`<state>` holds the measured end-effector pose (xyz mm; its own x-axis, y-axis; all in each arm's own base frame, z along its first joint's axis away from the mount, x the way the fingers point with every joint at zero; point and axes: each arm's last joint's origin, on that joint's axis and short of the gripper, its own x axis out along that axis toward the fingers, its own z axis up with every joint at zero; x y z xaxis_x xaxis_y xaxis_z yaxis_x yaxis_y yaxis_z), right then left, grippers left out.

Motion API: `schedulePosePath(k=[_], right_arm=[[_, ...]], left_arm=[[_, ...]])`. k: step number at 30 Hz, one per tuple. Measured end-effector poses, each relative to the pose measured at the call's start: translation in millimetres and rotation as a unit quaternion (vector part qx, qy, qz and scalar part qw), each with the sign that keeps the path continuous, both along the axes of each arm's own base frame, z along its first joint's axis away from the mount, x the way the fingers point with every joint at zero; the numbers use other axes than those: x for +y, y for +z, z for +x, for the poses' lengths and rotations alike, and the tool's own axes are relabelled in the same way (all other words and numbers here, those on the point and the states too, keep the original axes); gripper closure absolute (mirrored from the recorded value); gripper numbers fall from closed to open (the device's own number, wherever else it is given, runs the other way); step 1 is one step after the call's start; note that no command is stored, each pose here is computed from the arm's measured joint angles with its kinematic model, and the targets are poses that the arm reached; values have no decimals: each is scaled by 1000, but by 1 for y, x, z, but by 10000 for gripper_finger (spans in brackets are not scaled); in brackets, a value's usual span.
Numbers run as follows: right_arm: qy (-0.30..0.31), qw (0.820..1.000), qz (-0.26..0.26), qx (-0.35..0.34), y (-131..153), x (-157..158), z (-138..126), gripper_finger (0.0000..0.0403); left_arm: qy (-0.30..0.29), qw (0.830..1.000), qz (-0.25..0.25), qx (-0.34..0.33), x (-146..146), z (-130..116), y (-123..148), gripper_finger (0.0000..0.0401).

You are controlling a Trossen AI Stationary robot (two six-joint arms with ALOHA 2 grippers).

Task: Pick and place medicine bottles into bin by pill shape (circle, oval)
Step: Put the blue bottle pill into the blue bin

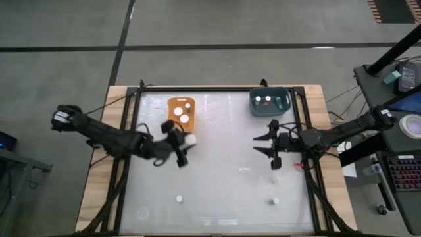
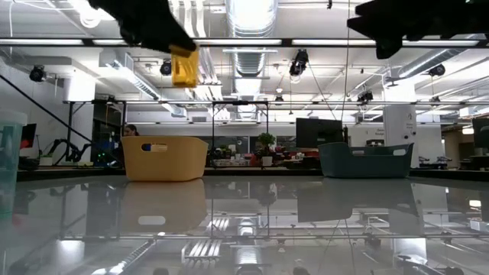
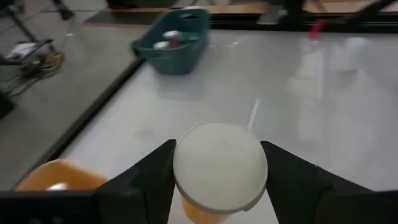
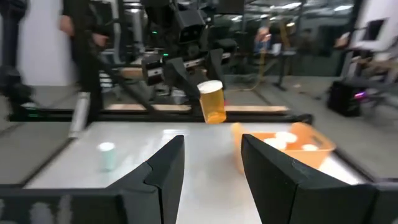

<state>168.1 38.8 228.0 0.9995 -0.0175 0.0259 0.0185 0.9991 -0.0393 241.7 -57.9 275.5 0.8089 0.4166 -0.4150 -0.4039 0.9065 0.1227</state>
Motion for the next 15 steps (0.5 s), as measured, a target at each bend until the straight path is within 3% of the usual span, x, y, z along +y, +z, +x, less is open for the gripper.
schedulePosePath(k=[8, 15], right_arm=[[-92, 994, -56, -1, 1, -26, 4, 252], [-126, 989, -74, 5, 1, -38, 4, 252]], left_arm=[[73, 997, 5, -16, 52, -40, -6, 209], [110, 993, -23, -39, 69, -62, -13, 209]])
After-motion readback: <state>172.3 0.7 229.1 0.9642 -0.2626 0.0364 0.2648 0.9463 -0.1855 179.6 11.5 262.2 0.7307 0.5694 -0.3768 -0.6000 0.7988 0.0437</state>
